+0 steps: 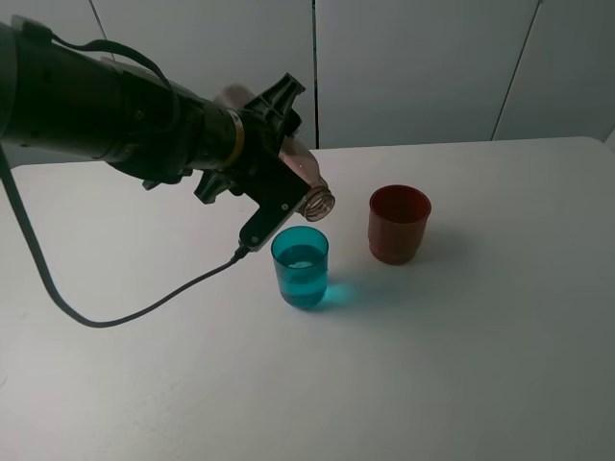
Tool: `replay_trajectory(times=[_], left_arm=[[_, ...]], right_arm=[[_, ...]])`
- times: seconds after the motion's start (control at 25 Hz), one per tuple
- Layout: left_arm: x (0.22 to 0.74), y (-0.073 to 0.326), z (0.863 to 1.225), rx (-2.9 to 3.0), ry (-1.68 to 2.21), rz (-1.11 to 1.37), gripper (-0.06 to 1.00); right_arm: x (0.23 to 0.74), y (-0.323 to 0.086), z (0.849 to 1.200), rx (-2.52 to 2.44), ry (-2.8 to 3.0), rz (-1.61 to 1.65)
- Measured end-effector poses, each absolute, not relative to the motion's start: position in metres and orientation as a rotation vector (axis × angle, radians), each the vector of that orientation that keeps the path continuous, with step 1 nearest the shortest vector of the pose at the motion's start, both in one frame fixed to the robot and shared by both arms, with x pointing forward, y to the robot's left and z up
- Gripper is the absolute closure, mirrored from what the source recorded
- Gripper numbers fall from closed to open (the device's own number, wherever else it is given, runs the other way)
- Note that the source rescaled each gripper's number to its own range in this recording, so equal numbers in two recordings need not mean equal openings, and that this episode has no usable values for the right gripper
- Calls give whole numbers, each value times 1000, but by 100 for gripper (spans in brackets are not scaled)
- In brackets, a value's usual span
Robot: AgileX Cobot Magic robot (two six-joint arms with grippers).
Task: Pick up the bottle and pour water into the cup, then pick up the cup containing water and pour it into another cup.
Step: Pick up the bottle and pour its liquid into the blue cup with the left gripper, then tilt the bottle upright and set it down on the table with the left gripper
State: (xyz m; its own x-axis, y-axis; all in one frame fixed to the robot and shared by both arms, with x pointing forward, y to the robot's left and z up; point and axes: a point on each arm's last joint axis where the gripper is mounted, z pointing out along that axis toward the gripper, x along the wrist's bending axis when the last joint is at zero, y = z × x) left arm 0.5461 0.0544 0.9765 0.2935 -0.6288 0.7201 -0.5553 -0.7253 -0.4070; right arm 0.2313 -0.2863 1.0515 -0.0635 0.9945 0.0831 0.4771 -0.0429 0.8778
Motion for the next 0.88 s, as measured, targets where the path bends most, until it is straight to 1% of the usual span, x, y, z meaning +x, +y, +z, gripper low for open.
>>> replay_trajectory(times=[0.2,0.48,0.6,0.76,0.88], left_arm=[[551,62,975,-2692,846,-1451,94],[569,95,984,-2906,351,-1471,94],[576,107,987,-3047,80,-1486,94],[586,120,987,-3268,-283,-1466,94],[593,131,990,-3429,-462,-1444,94]], right_arm=[[231,-286,1051,1579,1602,1044],[231,-286,1051,1579,1602,1044],[231,-286,1051,1579,1602,1044],[231,-286,1051,1579,1602,1044],[231,-286,1051,1579,1602,1044]])
